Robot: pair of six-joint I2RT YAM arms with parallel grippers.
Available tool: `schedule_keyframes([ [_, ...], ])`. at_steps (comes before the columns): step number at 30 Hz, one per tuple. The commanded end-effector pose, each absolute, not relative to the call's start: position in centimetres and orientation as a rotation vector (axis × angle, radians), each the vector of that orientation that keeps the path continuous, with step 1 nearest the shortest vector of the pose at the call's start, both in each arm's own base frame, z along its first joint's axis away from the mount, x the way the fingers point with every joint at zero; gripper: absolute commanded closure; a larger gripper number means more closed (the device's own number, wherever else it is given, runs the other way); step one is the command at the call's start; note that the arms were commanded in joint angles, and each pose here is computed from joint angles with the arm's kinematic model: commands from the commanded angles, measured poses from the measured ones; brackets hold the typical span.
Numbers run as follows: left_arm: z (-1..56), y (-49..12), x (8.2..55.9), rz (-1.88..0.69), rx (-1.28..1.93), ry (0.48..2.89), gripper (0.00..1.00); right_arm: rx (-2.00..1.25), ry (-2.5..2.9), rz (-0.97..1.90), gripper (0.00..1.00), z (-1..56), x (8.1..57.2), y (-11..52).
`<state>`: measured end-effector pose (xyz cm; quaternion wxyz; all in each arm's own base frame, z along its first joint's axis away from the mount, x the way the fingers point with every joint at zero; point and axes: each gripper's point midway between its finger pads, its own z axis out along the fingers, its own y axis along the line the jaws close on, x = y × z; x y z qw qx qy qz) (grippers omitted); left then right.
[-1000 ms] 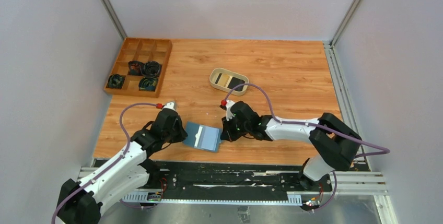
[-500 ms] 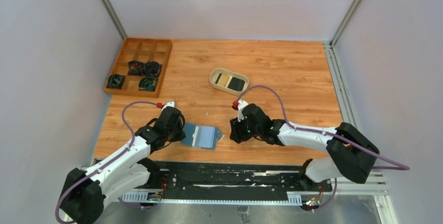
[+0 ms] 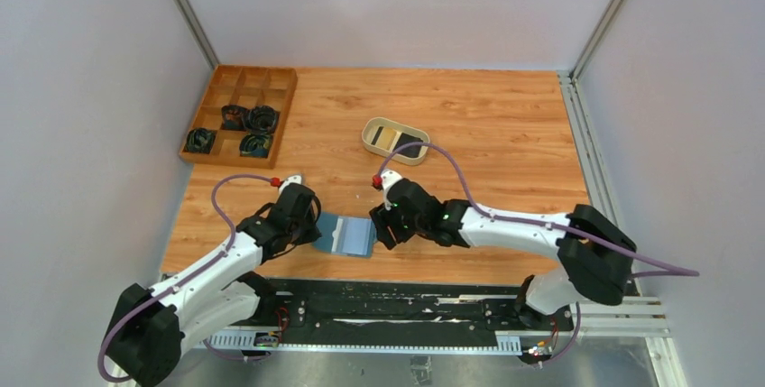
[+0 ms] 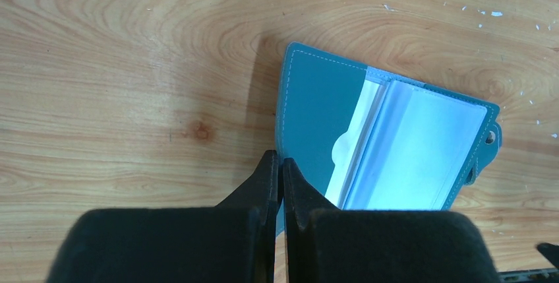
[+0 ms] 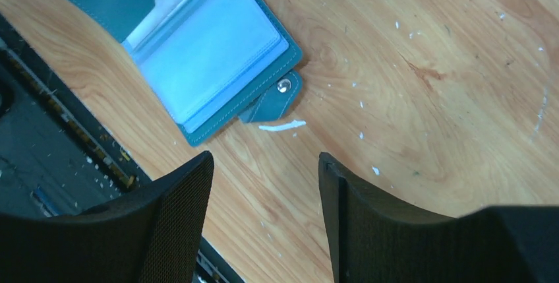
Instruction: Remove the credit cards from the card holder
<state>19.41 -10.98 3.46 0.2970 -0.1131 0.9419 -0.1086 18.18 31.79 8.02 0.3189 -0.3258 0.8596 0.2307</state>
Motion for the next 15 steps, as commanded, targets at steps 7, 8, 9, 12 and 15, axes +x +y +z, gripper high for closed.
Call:
schedule_keyframes([
  [7,4.2,-10.6,20.3,-0.255,-0.326,2.468,1.00,-0.860,2.382,0.351,0.36,4.1,19.1,33.2],
  [8,4.2,-10.6,20.3,-0.255,-0.326,2.467,1.00,-0.854,2.386,0.326,0.36,3.9,19.3,33.1],
  [9,4.2,-10.5,20.3,-0.254,-0.327,2.467,1.00,-0.847,2.385,0.311,0.36,3.9,19.6,33.0],
  [12,4.2,-10.5,20.3,-0.254,-0.325,2.467,1.00,-0.852,2.383,0.294,0.36,3.7,19.9,33.2],
  [15,4.1,-10.5,20.3,-0.254,-0.324,2.468,1.00,-0.858,2.391,0.279,0.36,3.3,20.0,33.4],
])
